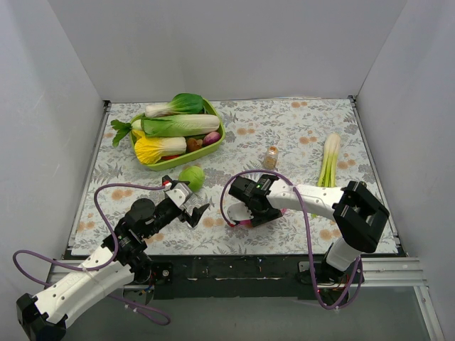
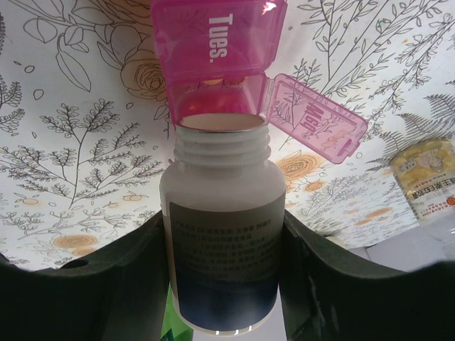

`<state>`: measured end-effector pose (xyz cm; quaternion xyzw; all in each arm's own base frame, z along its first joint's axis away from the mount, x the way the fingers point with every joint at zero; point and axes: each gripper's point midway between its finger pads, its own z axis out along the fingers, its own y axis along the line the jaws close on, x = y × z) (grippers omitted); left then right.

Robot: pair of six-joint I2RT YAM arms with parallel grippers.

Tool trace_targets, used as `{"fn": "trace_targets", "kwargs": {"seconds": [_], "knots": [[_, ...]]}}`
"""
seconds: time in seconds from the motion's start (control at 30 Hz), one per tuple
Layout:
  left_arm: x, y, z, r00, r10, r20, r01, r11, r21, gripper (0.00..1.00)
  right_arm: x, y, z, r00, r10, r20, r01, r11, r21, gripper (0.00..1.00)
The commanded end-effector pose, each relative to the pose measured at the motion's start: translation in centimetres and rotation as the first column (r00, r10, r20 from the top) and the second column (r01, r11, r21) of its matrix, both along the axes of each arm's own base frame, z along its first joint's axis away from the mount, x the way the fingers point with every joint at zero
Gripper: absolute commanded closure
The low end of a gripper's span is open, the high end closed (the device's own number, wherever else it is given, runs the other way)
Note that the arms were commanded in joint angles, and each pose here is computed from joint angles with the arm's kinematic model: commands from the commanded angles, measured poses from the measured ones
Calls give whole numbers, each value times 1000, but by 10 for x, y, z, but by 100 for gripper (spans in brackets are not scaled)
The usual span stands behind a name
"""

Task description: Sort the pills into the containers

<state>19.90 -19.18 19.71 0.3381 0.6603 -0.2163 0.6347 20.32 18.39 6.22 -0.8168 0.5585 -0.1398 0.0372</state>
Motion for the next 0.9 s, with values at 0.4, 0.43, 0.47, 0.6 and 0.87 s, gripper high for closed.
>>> {"fn": "trace_targets", "kwargs": {"seconds": [0.4, 0.43, 0.47, 0.6, 0.87], "knots": [[0, 0, -2, 1000, -5, 7, 5, 1000, 8, 2, 2, 2, 10, 1000, 11, 4, -11, 1000, -16, 99], [1, 0, -2, 1000, -5, 6, 5, 1000, 9, 2, 2, 3, 10, 1000, 11, 2, -11, 1000, -15, 99], [1, 0, -3, 1000, -5, 4, 5, 1000, 10, 2, 2, 3, 10, 1000, 11, 4, -11, 1000, -16, 99], [1, 0, -2, 1000, -5, 7, 5, 1000, 8, 2, 2, 4, 11, 1000, 11, 0, -11, 1000, -15, 99], [0, 0, -2, 1000, -7, 7, 6, 1000, 8, 2, 0, 3, 9, 1000, 17, -14, -17, 999, -36, 99]]}}
